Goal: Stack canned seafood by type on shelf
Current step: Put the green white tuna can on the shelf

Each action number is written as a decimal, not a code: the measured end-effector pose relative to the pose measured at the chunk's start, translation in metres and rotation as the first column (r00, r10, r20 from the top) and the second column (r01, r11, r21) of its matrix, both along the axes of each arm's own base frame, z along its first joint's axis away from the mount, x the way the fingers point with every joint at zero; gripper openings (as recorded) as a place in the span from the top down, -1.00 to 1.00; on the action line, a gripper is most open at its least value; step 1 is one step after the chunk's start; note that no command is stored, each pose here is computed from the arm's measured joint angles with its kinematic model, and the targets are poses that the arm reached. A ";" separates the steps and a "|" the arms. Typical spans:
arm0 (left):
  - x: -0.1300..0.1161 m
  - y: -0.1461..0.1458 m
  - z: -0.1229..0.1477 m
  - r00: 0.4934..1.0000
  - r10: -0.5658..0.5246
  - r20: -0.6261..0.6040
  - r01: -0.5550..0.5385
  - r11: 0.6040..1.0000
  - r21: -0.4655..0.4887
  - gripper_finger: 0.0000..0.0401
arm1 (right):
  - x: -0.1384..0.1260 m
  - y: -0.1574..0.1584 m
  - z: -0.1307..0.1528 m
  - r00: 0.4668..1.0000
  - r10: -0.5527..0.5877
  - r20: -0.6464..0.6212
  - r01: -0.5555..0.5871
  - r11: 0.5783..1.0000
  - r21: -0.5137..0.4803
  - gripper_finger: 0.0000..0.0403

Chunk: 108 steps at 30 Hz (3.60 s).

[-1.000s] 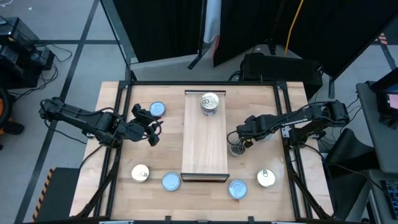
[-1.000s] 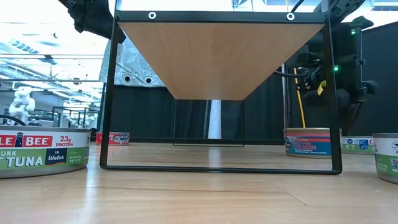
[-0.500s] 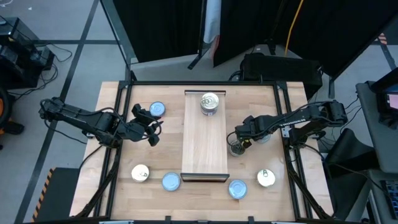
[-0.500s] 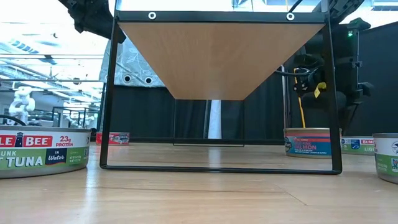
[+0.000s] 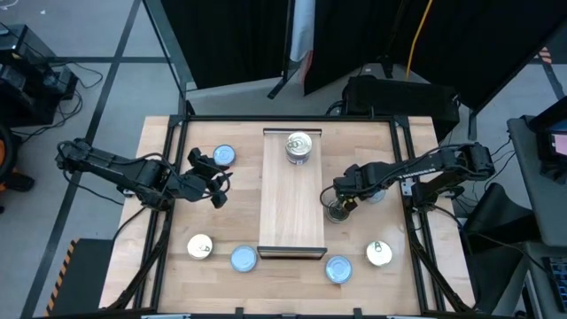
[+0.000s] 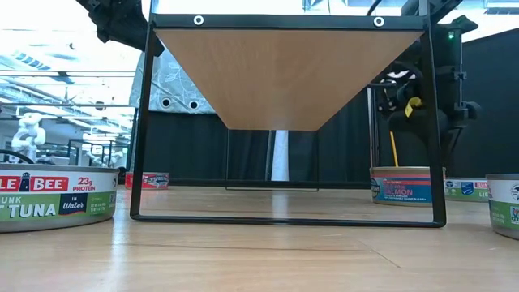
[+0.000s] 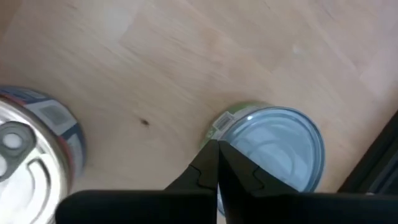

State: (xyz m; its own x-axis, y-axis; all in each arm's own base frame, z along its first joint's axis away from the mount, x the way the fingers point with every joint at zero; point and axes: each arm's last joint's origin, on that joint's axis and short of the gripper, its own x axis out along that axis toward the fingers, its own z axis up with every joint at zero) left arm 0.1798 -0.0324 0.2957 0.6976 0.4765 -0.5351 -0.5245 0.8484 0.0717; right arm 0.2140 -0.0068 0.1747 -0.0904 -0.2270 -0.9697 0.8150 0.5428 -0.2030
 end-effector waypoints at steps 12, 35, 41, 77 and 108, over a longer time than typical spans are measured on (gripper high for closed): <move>0.000 0.000 0.000 1.000 0.000 0.000 0.000 1.000 0.000 0.52 | -0.001 0.000 0.000 1.000 -0.009 -0.012 0.009 1.000 -0.014 1.00; 0.000 0.000 0.000 1.000 -0.007 -0.002 0.007 1.000 -0.007 0.52 | -0.007 -0.001 -0.010 1.000 -0.002 -0.030 0.001 1.000 -0.032 1.00; 0.000 0.000 0.000 1.000 -0.007 -0.002 0.007 1.000 -0.007 0.52 | -0.006 -0.001 -0.010 1.000 0.007 -0.030 -0.008 1.000 -0.030 1.00; 0.000 0.000 0.000 1.000 -0.007 -0.002 0.007 1.000 -0.007 0.52 | -0.002 -0.001 -0.010 0.997 0.082 -0.001 -0.082 0.995 -0.048 1.00; 0.000 0.000 0.000 1.000 -0.007 -0.002 0.007 1.000 -0.007 0.52 | 0.009 -0.001 -0.001 0.984 0.177 0.034 -0.175 0.983 -0.053 1.00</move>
